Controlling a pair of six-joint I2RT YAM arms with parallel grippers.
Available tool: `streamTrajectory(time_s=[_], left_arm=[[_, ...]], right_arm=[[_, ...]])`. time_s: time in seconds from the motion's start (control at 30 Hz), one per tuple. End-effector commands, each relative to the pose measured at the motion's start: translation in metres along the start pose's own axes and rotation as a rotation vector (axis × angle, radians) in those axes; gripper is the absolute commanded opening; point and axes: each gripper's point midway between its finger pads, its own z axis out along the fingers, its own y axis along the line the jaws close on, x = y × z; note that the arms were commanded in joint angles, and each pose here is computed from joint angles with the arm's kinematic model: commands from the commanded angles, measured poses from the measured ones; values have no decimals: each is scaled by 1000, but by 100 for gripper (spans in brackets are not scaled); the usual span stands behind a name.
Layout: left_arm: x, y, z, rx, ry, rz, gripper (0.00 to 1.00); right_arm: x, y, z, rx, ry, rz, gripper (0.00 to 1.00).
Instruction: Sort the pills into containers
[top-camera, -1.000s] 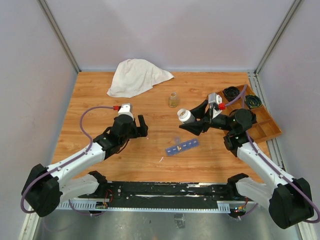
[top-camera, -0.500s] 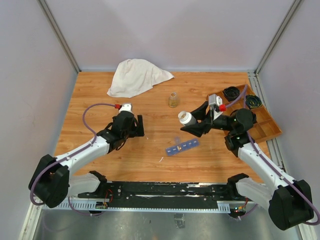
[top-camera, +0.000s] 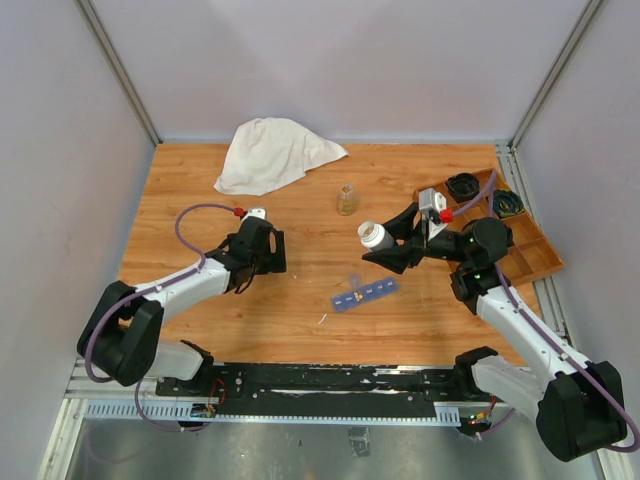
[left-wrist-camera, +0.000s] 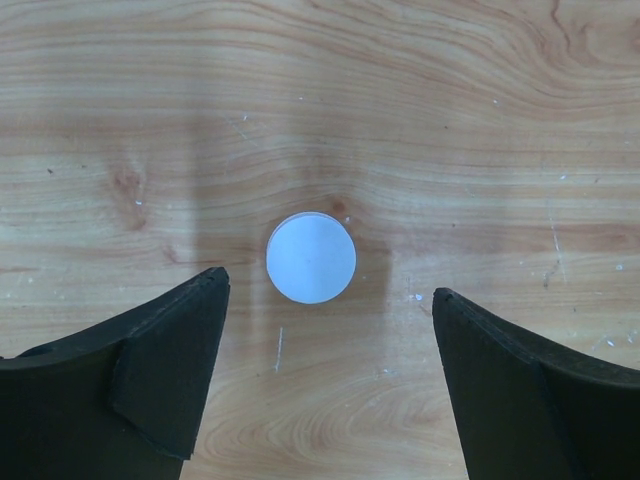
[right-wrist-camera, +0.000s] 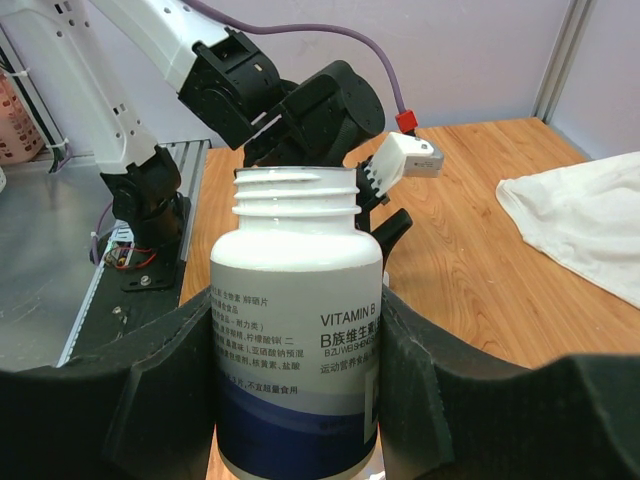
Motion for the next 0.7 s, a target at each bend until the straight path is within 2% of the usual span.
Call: streamTrajectory(time_s=[0.0, 0.1, 0.37, 0.53, 0.67], left_arm=[[-14, 5, 5, -47, -19, 3, 87], [-11, 10, 8, -79, -3, 11, 73], [-3, 9, 24, -95, 56, 46, 71], [4, 10, 31, -110, 87, 57, 63], [7, 10, 33, -105, 97, 54, 63]], right_arm=[[-1, -1, -3, 3, -8, -27, 1], [-1, -1, -3, 2, -8, -27, 1], [0, 0, -3, -3, -8, -24, 1], [0, 0, -3, -3, -7, -21, 1], [1, -1, -3, -4, -7, -15, 1]])
